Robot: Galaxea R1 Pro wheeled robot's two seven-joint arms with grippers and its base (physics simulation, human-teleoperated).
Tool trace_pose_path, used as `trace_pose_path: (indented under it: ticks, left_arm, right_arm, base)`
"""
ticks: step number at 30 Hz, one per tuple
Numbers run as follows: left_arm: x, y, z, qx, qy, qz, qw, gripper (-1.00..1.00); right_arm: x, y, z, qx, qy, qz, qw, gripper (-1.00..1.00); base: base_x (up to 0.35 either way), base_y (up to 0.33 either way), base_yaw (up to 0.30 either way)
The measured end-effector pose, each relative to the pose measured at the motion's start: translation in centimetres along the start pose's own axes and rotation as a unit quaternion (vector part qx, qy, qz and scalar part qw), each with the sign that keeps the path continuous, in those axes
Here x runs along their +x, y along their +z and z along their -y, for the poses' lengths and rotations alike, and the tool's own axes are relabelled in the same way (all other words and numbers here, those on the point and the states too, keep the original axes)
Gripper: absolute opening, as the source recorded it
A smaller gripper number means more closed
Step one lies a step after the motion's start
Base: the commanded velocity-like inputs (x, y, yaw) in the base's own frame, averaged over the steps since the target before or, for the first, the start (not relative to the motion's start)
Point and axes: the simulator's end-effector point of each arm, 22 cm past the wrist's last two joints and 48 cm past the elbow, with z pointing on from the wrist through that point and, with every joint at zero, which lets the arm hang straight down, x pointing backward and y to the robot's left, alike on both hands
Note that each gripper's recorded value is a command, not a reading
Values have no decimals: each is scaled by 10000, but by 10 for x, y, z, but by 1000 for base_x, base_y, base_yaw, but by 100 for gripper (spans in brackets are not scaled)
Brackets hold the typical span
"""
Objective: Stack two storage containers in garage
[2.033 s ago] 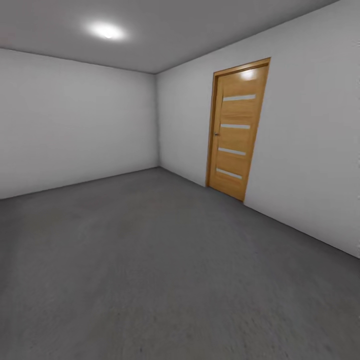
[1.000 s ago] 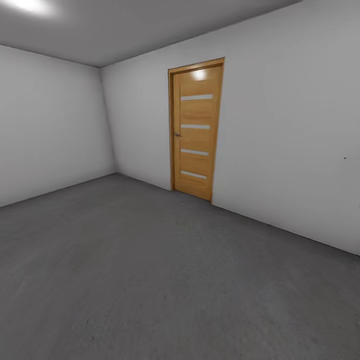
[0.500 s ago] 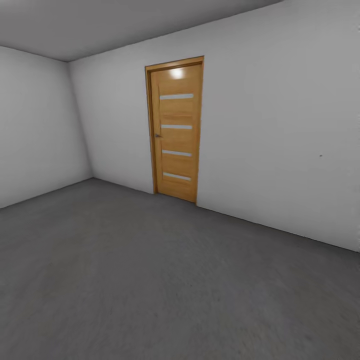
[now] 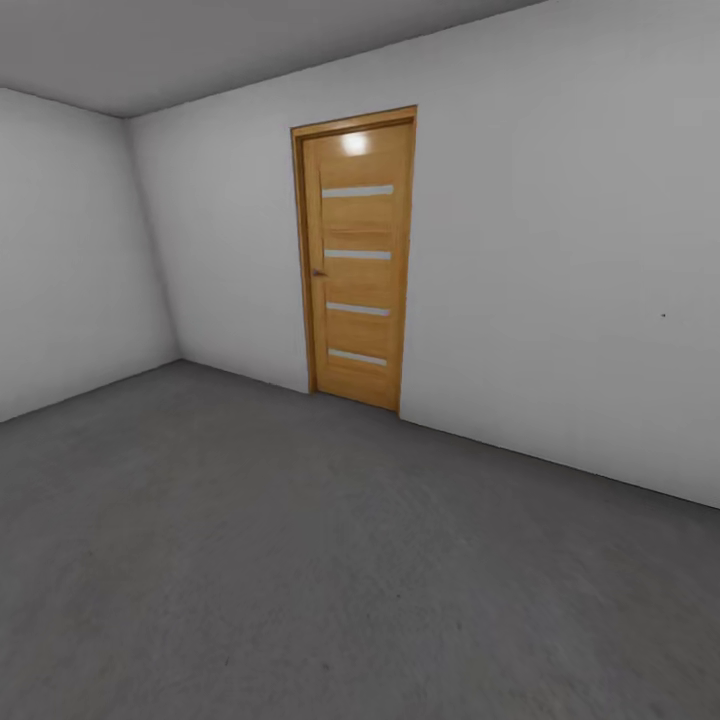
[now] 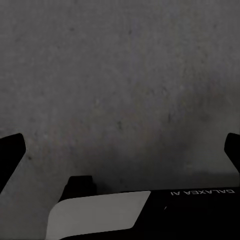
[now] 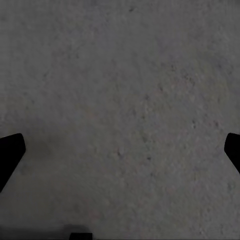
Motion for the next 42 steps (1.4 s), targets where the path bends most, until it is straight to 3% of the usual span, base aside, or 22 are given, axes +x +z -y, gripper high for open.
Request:
trace_pose_path:
  ticks: [42]
  left_arm:
    - [0,0,0,2,-1,0,10000,100]
  right_arm:
    - [0,0,0,0,3,0,10000,100]
  base:
    - [277,197,0]
